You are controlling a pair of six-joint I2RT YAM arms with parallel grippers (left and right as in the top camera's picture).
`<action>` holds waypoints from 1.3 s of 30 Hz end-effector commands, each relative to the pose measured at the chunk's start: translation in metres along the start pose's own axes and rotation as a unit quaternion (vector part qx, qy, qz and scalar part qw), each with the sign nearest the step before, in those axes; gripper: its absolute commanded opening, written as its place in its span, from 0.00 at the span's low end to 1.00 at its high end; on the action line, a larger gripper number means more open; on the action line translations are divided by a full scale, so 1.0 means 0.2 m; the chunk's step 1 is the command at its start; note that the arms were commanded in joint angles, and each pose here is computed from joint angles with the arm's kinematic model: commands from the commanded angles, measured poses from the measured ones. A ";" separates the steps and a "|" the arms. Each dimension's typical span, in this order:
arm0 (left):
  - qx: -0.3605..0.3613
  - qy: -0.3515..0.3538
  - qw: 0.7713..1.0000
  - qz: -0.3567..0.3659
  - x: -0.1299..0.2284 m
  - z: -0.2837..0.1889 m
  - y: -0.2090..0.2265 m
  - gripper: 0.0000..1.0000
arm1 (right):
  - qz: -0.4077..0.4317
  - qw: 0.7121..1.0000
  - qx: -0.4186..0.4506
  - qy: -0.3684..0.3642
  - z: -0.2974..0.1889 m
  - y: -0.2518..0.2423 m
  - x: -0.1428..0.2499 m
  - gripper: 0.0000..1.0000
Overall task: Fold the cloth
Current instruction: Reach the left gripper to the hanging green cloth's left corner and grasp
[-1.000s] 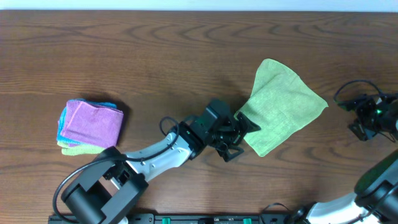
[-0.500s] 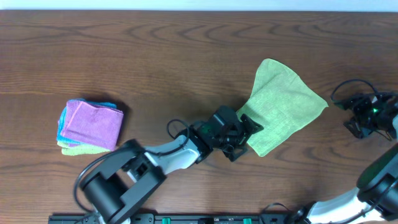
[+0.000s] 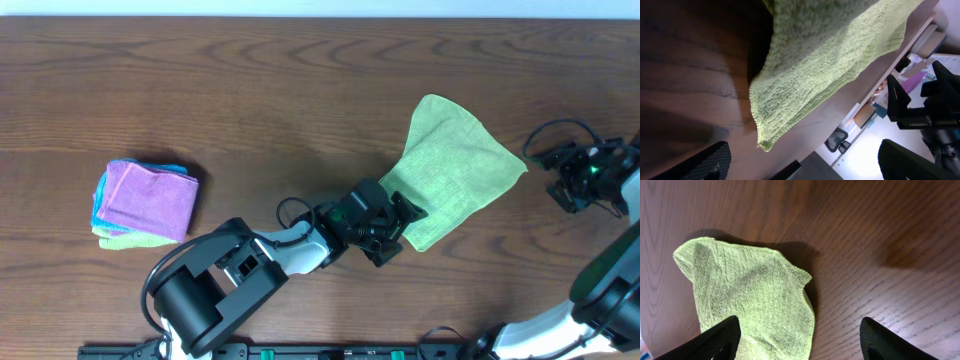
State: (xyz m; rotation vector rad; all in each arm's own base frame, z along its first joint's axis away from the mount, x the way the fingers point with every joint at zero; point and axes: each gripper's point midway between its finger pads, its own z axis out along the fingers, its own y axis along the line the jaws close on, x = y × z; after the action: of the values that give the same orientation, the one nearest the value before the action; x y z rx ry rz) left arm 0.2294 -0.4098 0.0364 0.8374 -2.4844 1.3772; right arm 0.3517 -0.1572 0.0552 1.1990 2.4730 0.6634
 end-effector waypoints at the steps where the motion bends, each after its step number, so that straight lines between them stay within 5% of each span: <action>1: -0.002 -0.011 1.000 -0.003 -0.01 0.02 0.01 0.95 | -0.002 1.000 -0.005 0.006 0.02 0.02 0.02 0.77; 16: 0.004 -0.028 0.999 -0.025 -0.06 0.10 0.06 1.00 | -0.003 1.000 -0.001 0.003 0.02 0.01 0.01 0.77; 19: 0.007 -0.043 0.999 -0.025 -0.08 0.10 0.06 0.91 | -0.003 1.000 0.009 0.000 0.02 0.00 0.01 0.77; 32: -0.011 -0.046 0.999 -0.017 -0.06 0.21 0.12 0.85 | -0.004 1.000 0.008 -0.001 0.02 0.00 0.00 0.77; 37: -0.017 -0.030 0.999 -0.013 -0.05 0.24 0.13 0.64 | -0.004 1.000 0.009 -0.001 0.02 0.00 0.00 0.77; 39: -0.017 -0.031 0.999 -0.005 -0.05 0.24 0.13 0.45 | -0.008 1.000 0.009 -0.001 0.02 0.00 0.00 0.77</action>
State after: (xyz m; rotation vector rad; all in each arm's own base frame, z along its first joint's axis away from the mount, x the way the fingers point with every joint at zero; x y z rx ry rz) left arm 0.2360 -0.4456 0.0181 0.8901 -2.4863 1.4254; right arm 0.3520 -0.1598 0.0540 1.1977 2.4766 0.6349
